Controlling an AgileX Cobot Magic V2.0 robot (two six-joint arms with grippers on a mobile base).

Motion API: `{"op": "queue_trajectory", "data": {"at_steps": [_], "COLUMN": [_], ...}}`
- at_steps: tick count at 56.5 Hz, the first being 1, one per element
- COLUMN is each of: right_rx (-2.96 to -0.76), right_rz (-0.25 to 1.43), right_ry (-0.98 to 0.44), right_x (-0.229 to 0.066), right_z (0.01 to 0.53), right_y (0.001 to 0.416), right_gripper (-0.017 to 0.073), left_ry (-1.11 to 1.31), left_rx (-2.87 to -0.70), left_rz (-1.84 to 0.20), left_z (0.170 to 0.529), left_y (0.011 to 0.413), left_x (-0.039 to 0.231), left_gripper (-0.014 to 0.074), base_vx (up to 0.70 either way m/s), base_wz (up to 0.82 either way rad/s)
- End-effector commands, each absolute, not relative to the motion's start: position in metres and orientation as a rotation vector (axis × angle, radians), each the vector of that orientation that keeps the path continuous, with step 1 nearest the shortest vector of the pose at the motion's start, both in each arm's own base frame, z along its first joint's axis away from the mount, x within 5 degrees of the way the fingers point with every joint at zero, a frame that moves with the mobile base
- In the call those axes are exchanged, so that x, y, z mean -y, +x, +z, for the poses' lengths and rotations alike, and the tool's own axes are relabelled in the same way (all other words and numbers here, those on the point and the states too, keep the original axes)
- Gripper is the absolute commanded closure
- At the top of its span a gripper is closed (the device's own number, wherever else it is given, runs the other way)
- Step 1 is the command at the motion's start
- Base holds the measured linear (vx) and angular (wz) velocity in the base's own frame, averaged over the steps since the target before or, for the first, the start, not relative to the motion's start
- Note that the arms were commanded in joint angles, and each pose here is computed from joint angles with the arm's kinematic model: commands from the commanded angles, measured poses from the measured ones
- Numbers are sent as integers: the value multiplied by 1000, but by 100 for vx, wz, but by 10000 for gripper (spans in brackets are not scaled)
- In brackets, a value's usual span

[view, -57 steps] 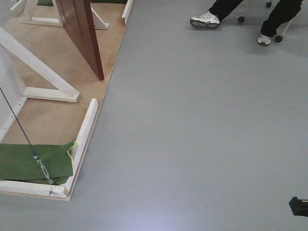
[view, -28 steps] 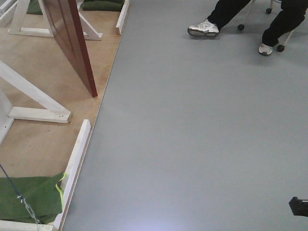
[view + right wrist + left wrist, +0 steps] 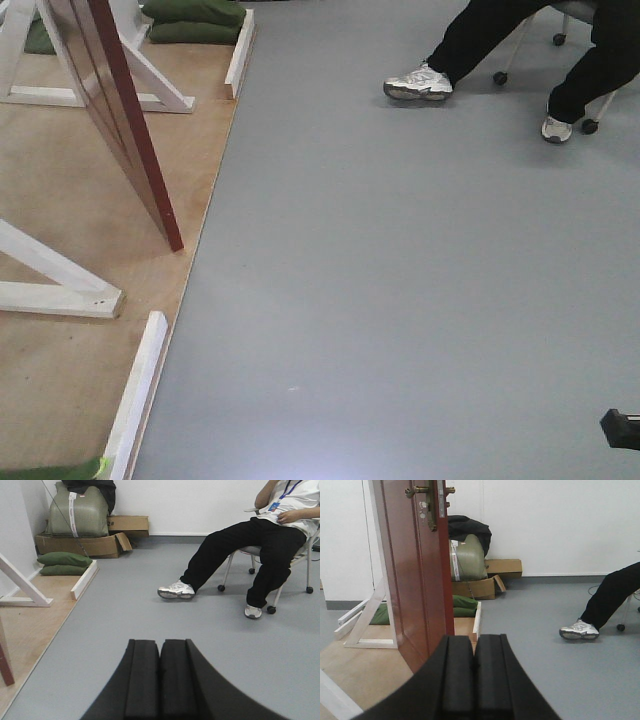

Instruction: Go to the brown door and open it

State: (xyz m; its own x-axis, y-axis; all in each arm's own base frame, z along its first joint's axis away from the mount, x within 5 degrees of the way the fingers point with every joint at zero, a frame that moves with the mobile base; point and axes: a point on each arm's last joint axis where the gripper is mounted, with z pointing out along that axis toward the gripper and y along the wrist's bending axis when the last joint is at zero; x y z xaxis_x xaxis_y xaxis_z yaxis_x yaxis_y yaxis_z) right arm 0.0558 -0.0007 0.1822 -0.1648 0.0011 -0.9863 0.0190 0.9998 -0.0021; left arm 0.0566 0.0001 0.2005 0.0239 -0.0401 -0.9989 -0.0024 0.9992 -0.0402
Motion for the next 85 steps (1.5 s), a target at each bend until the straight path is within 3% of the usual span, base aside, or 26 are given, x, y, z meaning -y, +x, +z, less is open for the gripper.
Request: {"op": "queue_trajectory", "data": {"at_steps": [1,85], "right_rx": [-1650,-1650], "right_rz": [-27,-27], "right_ry": [11,11], "right_x": [1,1], "right_z": [188,188], "right_y": [56,56], "right_gripper": [559,559], "left_ry": [-38,-38], "left_rx": [-1434,-1434], "left_rz": [-39,-39], "left_z": [215,215], "left_y": [54,54], "left_x": [0,0], "left_gripper": [600,600], "base_vx": [42,38], "base_wz": [-1,-2]}}
